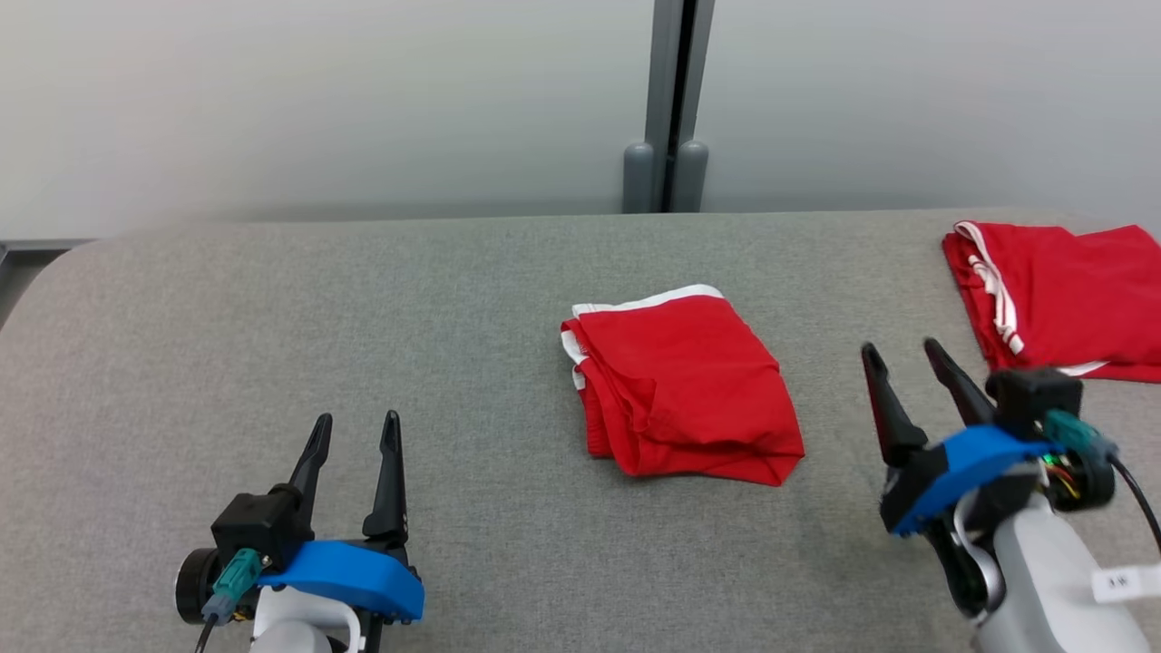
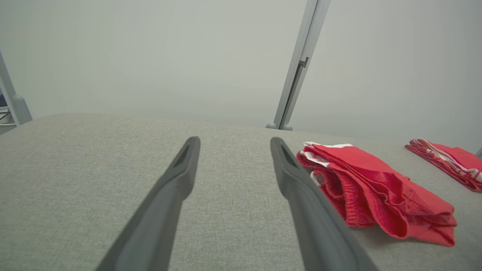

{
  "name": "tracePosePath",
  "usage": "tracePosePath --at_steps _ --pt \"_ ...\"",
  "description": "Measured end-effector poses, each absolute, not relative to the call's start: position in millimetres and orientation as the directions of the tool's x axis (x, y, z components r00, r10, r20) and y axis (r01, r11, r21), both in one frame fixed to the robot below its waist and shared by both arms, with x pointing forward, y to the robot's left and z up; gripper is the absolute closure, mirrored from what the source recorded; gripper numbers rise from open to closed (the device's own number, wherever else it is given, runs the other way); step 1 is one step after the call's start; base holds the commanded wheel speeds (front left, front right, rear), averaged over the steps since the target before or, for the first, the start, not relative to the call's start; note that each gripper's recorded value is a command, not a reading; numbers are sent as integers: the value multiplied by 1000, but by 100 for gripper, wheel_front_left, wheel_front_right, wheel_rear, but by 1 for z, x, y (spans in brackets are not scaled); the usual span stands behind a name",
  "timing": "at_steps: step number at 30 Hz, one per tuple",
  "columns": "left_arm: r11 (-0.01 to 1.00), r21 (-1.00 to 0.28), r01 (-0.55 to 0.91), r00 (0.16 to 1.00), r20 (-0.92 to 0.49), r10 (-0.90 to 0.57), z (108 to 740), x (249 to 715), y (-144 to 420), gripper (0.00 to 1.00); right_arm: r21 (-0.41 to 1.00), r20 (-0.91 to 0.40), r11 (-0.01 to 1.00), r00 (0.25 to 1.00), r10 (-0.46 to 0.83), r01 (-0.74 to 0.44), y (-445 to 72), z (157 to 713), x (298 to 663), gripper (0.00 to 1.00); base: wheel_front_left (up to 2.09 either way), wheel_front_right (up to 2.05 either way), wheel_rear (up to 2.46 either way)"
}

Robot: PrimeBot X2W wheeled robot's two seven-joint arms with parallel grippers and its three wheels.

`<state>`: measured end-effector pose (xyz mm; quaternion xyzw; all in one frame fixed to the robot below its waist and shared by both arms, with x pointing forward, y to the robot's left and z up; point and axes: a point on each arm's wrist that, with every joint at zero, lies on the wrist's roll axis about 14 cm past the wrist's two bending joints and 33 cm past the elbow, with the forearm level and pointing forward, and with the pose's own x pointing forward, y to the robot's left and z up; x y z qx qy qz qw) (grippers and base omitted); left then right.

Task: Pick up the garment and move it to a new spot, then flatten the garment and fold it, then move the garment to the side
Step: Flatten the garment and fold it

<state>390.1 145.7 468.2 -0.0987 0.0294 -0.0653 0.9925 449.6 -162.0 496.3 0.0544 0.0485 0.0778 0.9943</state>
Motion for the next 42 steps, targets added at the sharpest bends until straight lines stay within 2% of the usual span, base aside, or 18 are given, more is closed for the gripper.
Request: tracePosePath --at_steps 7,15,28,42 --pt "973 -194 126 990 -42 -136 469 382 146 0 118 -75 993 996 38 -29 -193 489 411 0 0 0 0" --pt "980 -177 92 994 -41 -101 469 375 158 0 129 -65 991 997 33 -24 -191 491 380 0 0 0 0" --pt "983 -169 66 996 -42 -74 468 370 166 0 171 -40 984 998 50 -42 -184 499 366 0 0 0 0" --pt "985 -166 50 996 -64 -62 461 364 170 0 186 -61 981 996 68 -55 -178 493 368 0 0 0 0"
